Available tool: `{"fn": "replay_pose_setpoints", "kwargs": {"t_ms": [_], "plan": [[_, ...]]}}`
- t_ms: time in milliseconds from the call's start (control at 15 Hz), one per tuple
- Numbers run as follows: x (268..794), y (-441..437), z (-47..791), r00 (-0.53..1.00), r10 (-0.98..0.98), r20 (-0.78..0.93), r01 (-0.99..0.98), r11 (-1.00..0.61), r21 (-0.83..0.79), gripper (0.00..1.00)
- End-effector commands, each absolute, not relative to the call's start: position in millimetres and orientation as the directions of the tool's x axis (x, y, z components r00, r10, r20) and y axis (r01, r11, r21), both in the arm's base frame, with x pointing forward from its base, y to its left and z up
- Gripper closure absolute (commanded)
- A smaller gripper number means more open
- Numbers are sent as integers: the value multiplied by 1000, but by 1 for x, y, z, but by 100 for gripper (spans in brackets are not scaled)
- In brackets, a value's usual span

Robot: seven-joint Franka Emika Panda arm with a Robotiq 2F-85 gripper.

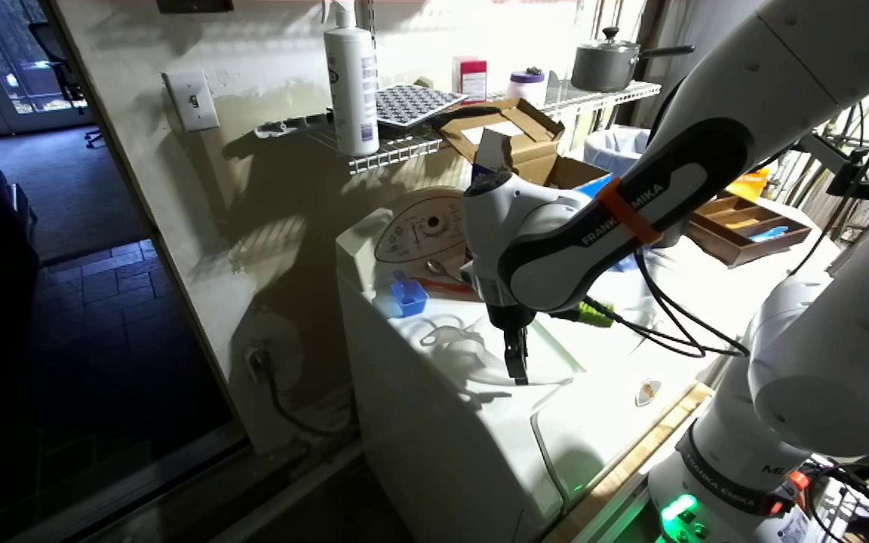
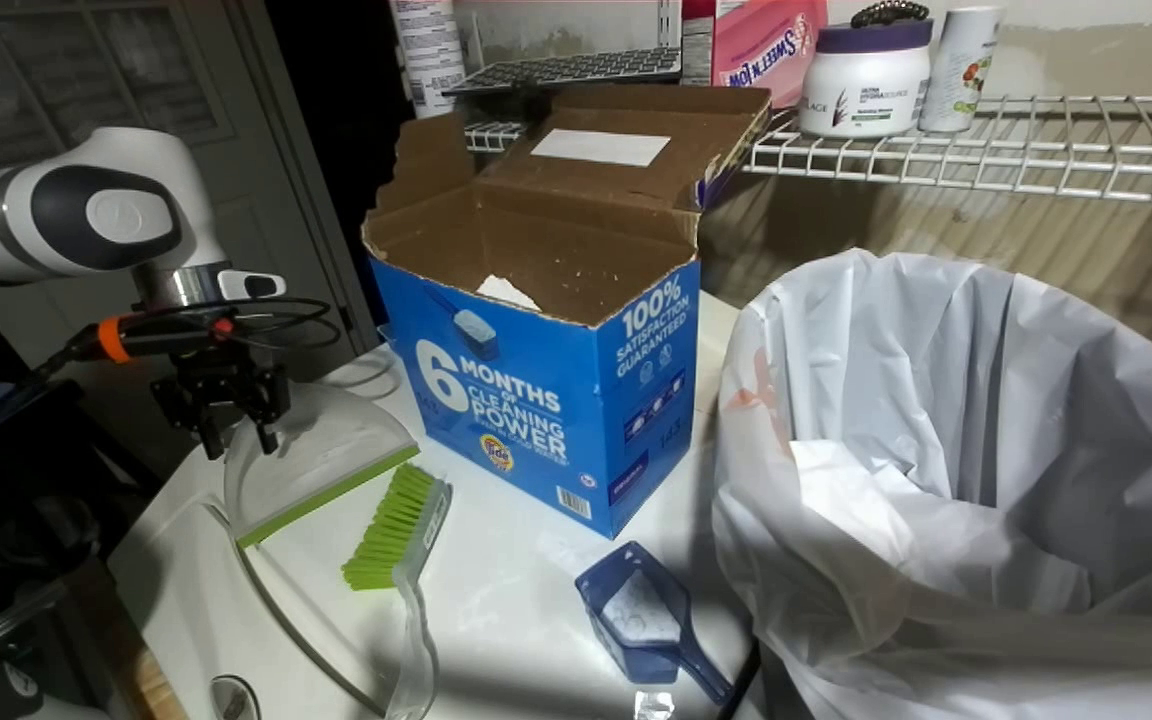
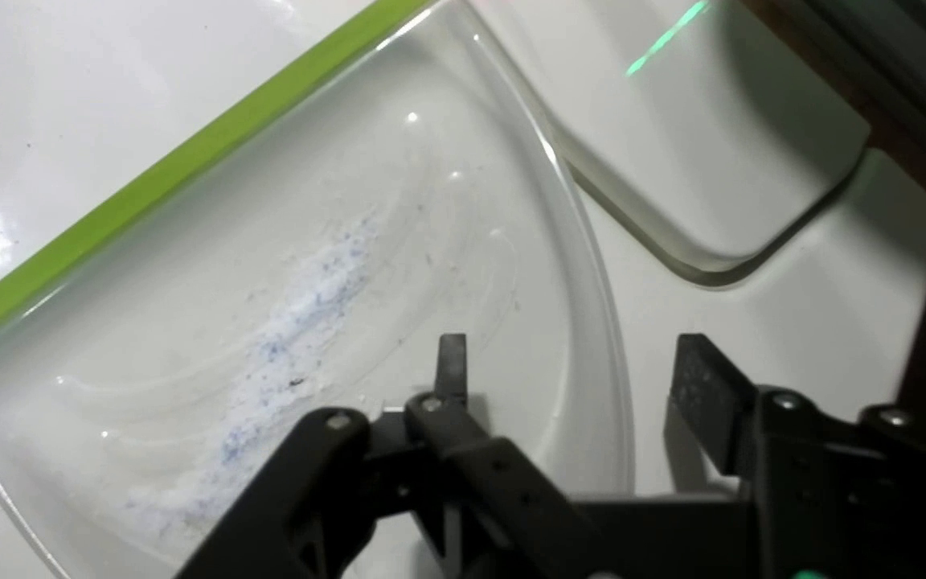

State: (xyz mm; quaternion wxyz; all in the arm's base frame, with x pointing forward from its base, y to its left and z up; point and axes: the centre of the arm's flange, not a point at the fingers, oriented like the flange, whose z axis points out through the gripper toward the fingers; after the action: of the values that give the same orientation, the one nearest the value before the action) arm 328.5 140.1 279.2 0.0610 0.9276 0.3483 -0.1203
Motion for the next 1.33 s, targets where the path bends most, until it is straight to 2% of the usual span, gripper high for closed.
{"fn": "replay_pose_setpoints", "kwargs": {"t_ms": [0,67,133,200,333,667,800,1267], "plan": [[332,138,270,738,626,-250,658,-750,65,14],[333,137,269,740,627,-244,657,-751,66,14],[335,137,269,740,628,-239,658,-750,66,33],[336,137,268,741,629,-234,657,-751,61,58],[338,138,265,739,633,-232,660,-749,58,61],[336,136,261,727,644,-238,669,-742,36,97],[335,136,262,730,642,-236,666,-745,31,100],[330,133,290,742,624,-246,648,-761,23,98]]}}
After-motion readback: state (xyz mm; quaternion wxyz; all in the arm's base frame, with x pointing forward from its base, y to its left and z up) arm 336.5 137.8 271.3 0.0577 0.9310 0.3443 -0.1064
